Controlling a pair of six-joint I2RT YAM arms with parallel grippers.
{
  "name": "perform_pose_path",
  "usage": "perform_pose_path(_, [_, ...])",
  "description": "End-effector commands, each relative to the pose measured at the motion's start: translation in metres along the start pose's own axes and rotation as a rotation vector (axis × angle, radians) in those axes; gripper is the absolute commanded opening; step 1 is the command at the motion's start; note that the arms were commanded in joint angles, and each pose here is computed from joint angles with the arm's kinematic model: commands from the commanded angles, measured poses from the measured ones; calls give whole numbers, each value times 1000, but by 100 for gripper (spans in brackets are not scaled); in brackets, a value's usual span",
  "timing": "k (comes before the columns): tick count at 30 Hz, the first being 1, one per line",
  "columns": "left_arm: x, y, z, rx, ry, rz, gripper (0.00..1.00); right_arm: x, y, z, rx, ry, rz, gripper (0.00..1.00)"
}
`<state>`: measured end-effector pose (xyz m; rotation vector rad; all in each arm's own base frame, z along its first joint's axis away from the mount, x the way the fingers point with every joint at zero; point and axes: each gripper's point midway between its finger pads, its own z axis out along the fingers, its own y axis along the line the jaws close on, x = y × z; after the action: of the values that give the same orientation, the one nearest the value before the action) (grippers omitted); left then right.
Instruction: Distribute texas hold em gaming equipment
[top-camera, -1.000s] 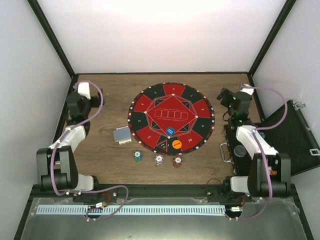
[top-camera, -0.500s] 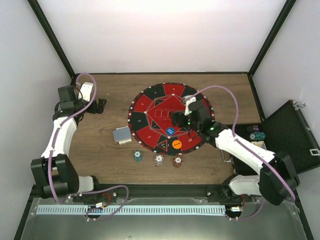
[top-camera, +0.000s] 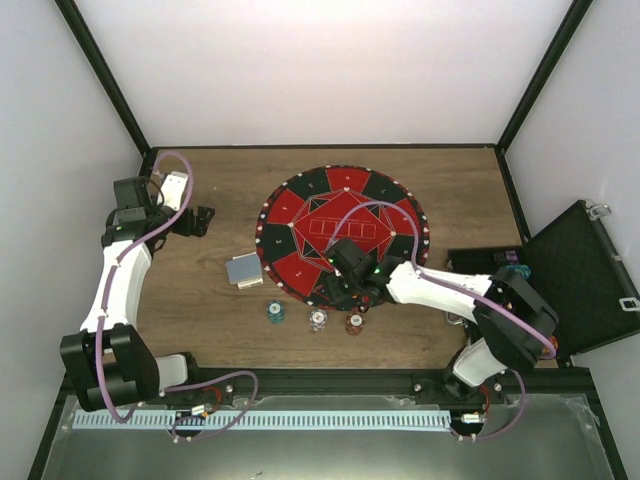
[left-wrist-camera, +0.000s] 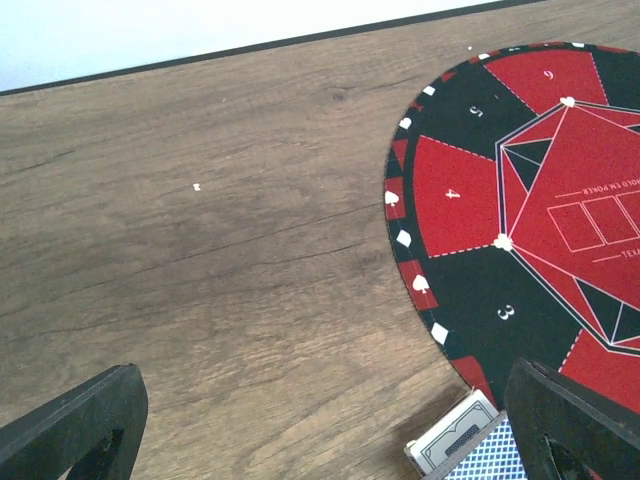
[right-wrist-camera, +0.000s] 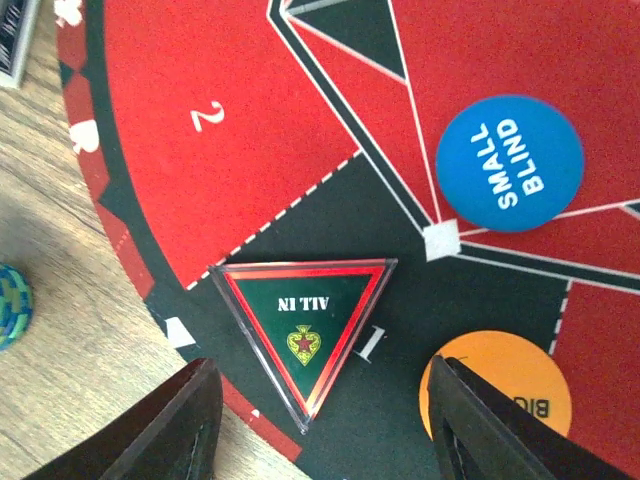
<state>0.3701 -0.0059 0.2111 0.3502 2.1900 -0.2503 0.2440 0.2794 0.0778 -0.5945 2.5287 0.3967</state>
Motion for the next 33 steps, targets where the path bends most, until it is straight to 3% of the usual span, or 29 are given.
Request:
perform_pose_path(1, [-3, -2, -4, 14, -4, 7, 100, -2, 11, 2, -29, 37, 6, 57])
perform_pose_path(13, [-8, -2, -6, 11, -15, -10, 100, 16, 11, 21, -19, 115, -38, 58])
perform_pose_path(23, [-14, 4, -8, -17, -18, -6, 100, 22, 16, 44, -13, 177, -71, 49])
perform_pose_path(33, [-20, 5, -10, -20, -22, -1, 100, 17, 19, 67, 3, 192, -94, 34])
